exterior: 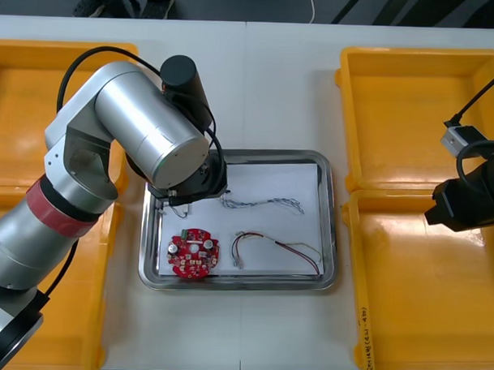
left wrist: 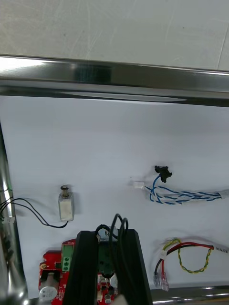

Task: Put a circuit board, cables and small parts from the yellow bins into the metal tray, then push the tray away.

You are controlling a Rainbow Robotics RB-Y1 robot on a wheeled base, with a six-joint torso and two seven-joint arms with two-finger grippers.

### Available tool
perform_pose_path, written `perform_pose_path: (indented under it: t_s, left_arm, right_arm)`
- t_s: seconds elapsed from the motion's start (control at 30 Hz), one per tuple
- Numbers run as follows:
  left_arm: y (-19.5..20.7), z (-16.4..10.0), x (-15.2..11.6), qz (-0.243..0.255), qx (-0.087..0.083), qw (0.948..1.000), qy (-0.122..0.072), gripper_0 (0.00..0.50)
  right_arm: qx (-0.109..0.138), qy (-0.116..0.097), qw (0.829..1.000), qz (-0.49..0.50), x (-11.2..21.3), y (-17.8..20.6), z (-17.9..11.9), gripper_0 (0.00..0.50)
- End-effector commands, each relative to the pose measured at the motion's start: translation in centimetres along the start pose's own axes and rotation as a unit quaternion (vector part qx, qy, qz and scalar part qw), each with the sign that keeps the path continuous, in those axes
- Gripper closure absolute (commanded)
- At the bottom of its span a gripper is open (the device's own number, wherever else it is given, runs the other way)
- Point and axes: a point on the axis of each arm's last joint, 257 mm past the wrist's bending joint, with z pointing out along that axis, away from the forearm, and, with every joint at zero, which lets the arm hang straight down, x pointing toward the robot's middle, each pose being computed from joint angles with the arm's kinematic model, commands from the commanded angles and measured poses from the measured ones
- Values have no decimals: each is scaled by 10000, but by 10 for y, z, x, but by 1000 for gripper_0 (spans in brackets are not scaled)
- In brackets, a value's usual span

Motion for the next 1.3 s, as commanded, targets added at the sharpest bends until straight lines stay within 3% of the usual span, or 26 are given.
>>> perform_pose_path:
  t_s: [0.03, 0.37, 0.73, 1.13, 1.2, 1.23, 1.27, 1.3]
  left_arm:
    - [-17, 9, 1, 217, 131, 9997, -11, 500]
    - [-11, 23, 0, 336, 56, 9994, 61, 500]
    - [-7, 34, 6, 483, -30, 9987, 175, 500]
    - [-3, 39, 13, 471, -39, 9985, 257, 500]
    - [-4, 39, 14, 472, -34, 9985, 263, 481]
    - [-4, 39, 13, 476, -29, 9985, 258, 435]
    - [-4, 39, 13, 468, -29, 9986, 258, 304]
    - [-4, 39, 14, 467, -32, 9986, 260, 222]
  right_arm:
    - [287, -43, 9975, 650, 11, -20, -4, 40]
    - [480, 2, 9914, 1215, 20, -33, 2, 40]
    - [351, -164, 9891, 1420, 23, -33, 16, 40]
    - [329, -162, 9882, 1490, 23, -33, 16, 41]
    - [323, -159, 9882, 1488, 23, -32, 16, 39]
    - [316, -156, 9883, 1486, 23, -32, 16, 39]
    - [316, -156, 9883, 1486, 23, -32, 16, 40]
    - [309, -158, 9884, 1478, 23, -31, 16, 39]
